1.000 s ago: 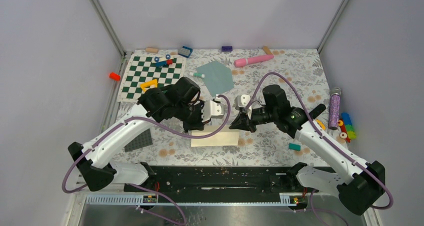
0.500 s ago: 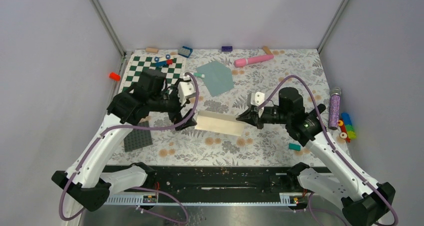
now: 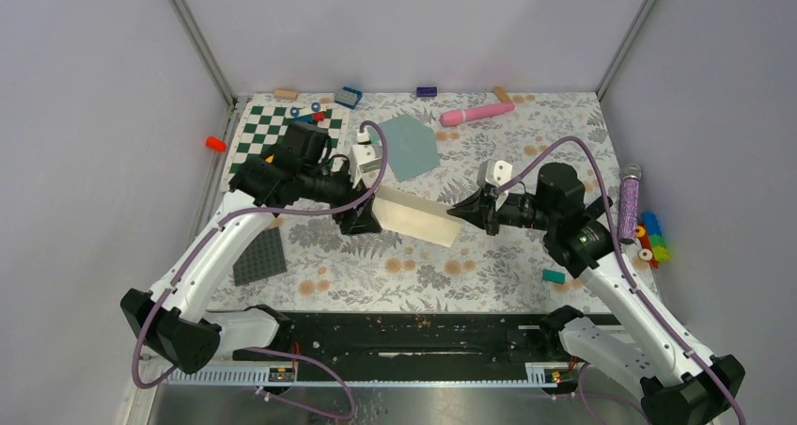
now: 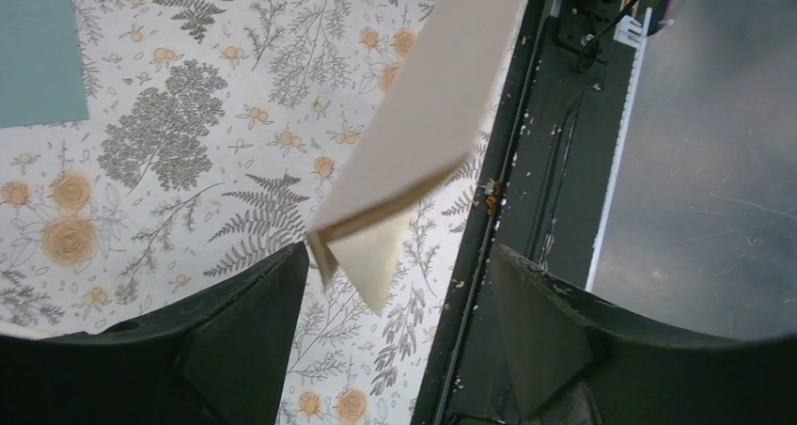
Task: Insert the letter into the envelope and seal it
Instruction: Fold the letter.
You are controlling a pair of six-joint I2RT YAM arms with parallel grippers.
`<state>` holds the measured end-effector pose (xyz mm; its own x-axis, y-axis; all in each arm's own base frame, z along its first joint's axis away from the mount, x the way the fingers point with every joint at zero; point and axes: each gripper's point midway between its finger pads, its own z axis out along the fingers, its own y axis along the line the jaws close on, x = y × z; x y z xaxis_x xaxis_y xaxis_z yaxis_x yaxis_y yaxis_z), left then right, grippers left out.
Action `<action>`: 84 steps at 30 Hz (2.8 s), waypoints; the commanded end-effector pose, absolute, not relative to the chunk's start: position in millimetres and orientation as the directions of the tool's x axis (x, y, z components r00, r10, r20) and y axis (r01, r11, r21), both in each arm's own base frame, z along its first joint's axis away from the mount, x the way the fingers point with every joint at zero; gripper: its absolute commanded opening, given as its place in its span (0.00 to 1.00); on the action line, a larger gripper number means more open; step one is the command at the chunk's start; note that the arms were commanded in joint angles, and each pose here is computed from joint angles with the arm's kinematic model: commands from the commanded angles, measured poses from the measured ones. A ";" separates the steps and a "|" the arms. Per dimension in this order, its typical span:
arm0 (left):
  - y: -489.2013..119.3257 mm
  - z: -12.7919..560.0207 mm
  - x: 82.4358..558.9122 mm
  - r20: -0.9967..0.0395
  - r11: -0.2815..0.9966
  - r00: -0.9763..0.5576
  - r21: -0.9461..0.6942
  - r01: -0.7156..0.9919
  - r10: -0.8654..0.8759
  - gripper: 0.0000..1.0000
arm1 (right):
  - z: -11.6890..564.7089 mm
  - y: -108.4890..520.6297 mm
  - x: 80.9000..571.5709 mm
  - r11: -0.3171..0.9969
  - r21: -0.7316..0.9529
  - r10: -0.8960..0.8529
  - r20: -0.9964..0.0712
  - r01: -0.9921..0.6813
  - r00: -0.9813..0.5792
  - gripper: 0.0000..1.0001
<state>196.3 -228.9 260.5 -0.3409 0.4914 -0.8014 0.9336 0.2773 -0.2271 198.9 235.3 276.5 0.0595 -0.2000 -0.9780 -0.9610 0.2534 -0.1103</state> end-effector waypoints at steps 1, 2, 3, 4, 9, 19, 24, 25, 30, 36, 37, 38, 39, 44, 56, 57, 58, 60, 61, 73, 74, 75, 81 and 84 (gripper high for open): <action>-238.2 273.4 196.0 -0.836 0.223 -0.327 -0.250 0.942 0.442 0.68 | 294.8 234.1 200.7 0.276 -0.131 -0.157 -0.983 -0.952 0.090 0.00; -238.4 274.2 196.8 -0.838 0.223 -0.327 -0.252 0.942 0.436 0.62 | 294.4 234.1 200.6 0.276 -0.131 -0.158 -0.983 -0.952 0.089 0.00; -238.6 275.3 197.2 -0.840 0.222 -0.330 -0.255 0.941 0.431 0.56 | 293.5 234.0 200.8 0.276 -0.128 -0.159 -0.984 -0.953 0.086 0.00; -238.5 276.2 198.0 -0.841 0.223 -0.334 -0.260 0.939 0.425 0.50 | 294.1 233.6 201.1 0.278 -0.129 -0.158 -0.984 -0.952 0.087 0.00; -238.1 279.9 196.6 -0.845 0.207 -0.353 -0.292 0.934 0.402 0.59 | 303.6 228.5 213.4 0.357 -0.116 -0.129 -0.989 -0.927 0.074 0.00; -239.9 283.2 196.5 -0.850 0.195 -0.379 -0.329 0.924 0.366 0.45 | 304.5 233.7 213.3 0.337 -0.086 -0.090 -0.994 -0.938 0.059 0.00; -240.0 284.7 201.1 -0.852 0.205 -0.394 -0.341 0.917 0.345 0.03 | 302.2 234.6 214.9 0.338 -0.074 -0.085 -0.995 -0.938 0.048 0.00; -239.7 285.0 201.7 -0.852 0.208 -0.397 -0.343 0.916 0.342 0.00 | 303.1 234.4 215.0 0.341 -0.075 -0.083 -0.995 -0.937 0.050 0.00; -237.0 285.8 206.7 -0.857 0.235 -0.405 -0.342 0.910 0.318 0.00 | 303.6 236.9 206.0 0.293 -0.072 -0.076 -0.996 -0.953 0.051 0.04; -231.4 284.1 210.9 -0.868 0.273 -0.374 -0.293 0.916 0.325 0.00 | 306.2 245.1 168.3 0.086 -0.010 -0.057 -0.998 -0.996 0.005 0.65; -230.6 284.4 210.1 -0.871 0.271 -0.365 -0.283 0.920 0.328 0.00 | 308.5 245.4 167.5 0.082 -0.003 -0.053 -0.999 -0.997 -0.002 0.71; -229.5 284.6 208.8 -0.874 0.268 -0.354 -0.273 0.924 0.333 0.00 | 309.4 245.9 167.9 0.084 0.011 -0.052 -0.999 -0.996 -0.015 0.75; -228.5 284.3 207.1 -0.876 0.263 -0.341 -0.259 0.929 0.342 0.00 | 311.0 245.7 169.2 0.091 0.019 -0.050 -0.998 -0.996 -0.024 0.77; -225.6 280.5 196.1 -0.881 0.230 -0.286 -0.209 0.950 0.378 0.00 | 321.1 244.1 189.6 0.173 0.122 0.007 -0.992 -0.977 -0.123 0.85; -232.5 261.6 179.7 -0.855 0.192 -0.231 -0.157 0.969 0.465 0.00 | 343.5 247.1 214.2 0.127 0.345 0.144 -0.934 -0.930 -0.327 0.83; -232.5 261.5 179.2 -0.855 0.190 -0.229 -0.157 0.969 0.465 0.00 | 344.0 246.3 215.9 0.127 0.354 0.150 -0.930 -0.926 -0.335 0.83; -232.4 261.4 178.6 -0.856 0.187 -0.227 -0.155 0.970 0.465 0.00 | 343.1 245.4 218.2 0.131 0.367 0.152 -0.925 -0.921 -0.347 0.82; -232.0 261.9 179.0 -0.857 0.188 -0.223 -0.150 0.971 0.465 0.00 | 338.9 245.6 224.3 0.145 0.385 0.153 -0.919 -0.911 -0.364 0.75; -232.3 262.6 179.5 -0.857 0.191 -0.225 -0.151 0.970 0.464 0.00 | 334.5 246.4 226.9 0.147 0.397 0.146 -0.915 -0.906 -0.377 0.75; -234.8 277.0 188.8 -0.869 0.216 -0.275 -0.200 0.956 0.411 0.00 | 297.0 247.5 209.6 0.036 0.370 0.019 -0.929 -0.928 -0.370 0.64; -234.7 277.3 188.5 -0.870 0.216 -0.271 -0.196 0.957 0.411 0.00 | 299.8 248.0 210.2 0.032 0.398 0.025 -0.917 -0.917 -0.397 0.64; -234.3 277.5 188.4 -0.871 0.217 -0.269 -0.193 0.957 0.411 0.00 | 302.8 248.8 211.5 0.029 0.424 0.033 -0.905 -0.905 -0.424 0.64; -230.0 279.4 187.0 -0.883 0.232 -0.239 -0.154 0.961 0.405 0.00 | 303.0 253.4 227.5 0.011 0.559 0.048 -0.828 -0.829 -0.558 0.55; -228.4 283.0 186.2 -0.889 0.235 -0.224 -0.137 0.962 0.400 0.00 | 292.4 255.5 234.2 0.020 0.575 0.040 -0.818 -0.818 -0.574 0.50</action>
<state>185.0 -228.6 261.6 -0.3039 0.4434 -0.8433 0.9463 0.2426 -0.2135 230.0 254.0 279.3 -0.5796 0.0343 -0.8142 -0.8124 0.0540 0.5806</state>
